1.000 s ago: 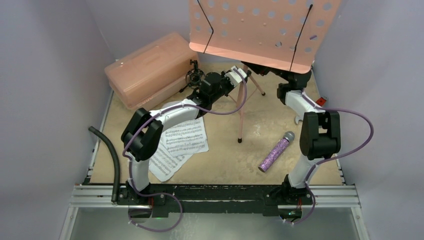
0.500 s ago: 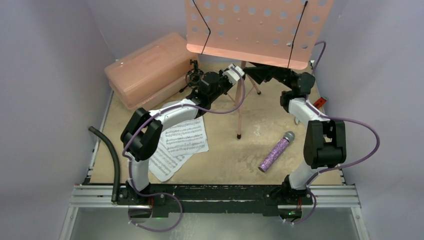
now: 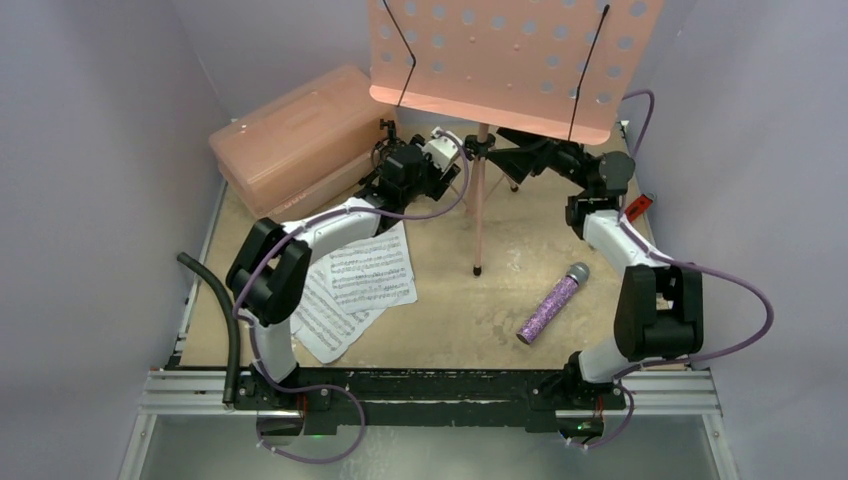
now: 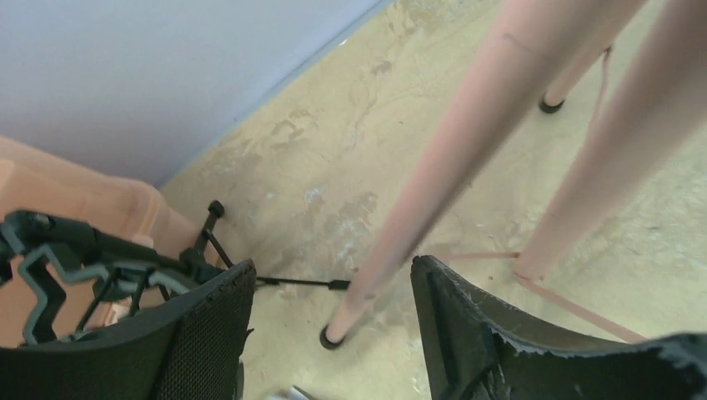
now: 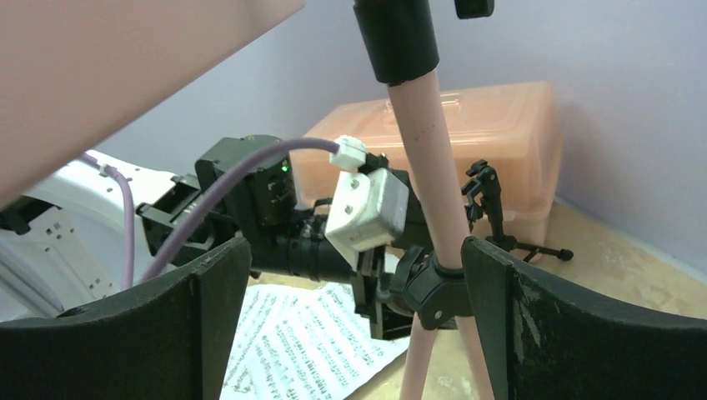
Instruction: Set up the instrument practice props
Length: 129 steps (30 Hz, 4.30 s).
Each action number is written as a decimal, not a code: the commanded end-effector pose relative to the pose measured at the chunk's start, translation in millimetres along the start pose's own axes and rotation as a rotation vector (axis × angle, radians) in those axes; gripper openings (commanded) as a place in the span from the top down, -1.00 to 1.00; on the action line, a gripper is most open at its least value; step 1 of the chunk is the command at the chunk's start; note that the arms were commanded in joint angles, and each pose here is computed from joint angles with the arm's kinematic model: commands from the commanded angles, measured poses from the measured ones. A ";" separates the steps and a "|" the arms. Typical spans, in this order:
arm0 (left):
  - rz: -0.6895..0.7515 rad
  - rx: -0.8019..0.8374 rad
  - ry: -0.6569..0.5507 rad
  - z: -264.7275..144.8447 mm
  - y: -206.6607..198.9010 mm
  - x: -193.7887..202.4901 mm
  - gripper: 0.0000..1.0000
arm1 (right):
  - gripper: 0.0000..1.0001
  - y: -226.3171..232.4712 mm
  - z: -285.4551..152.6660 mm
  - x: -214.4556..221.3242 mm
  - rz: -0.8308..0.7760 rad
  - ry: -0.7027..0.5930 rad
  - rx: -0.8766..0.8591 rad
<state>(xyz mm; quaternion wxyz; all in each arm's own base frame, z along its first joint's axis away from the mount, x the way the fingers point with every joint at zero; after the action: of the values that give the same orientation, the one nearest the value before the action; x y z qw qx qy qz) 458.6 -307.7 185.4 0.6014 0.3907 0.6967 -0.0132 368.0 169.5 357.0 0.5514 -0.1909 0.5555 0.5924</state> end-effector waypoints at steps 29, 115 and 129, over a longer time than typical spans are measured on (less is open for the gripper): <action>-0.397 0.075 -0.064 -167.0 -3.1 -27.1 -0.74 | -0.95 16.3 -76.2 52.3 -0.087 0.095 0.462; -1.115 -0.030 0.462 -222.0 18.8 179.3 -0.83 | -0.77 -79.0 -99.7 184.5 0.054 0.309 1.157; -1.135 -0.058 0.465 -222.4 22.3 185.1 -0.82 | -0.43 -77.3 -127.9 183.3 0.073 0.301 1.312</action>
<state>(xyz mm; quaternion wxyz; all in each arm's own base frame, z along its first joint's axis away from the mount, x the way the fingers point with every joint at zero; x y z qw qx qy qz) 281.1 -87.5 90.1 0.3213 -0.0603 0.9187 -0.2214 322.0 146.1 123.0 0.4366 0.0830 0.8784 0.1756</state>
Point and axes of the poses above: each gripper's point midway between its finger pads, its own z axis out along the fingers, its own y axis along the line the jaws close on, x = y × z, the point moved 2 cm from there along -z, back along the fingers, and after that the axes turned 11 degrees about z, right-handed, at the moved point
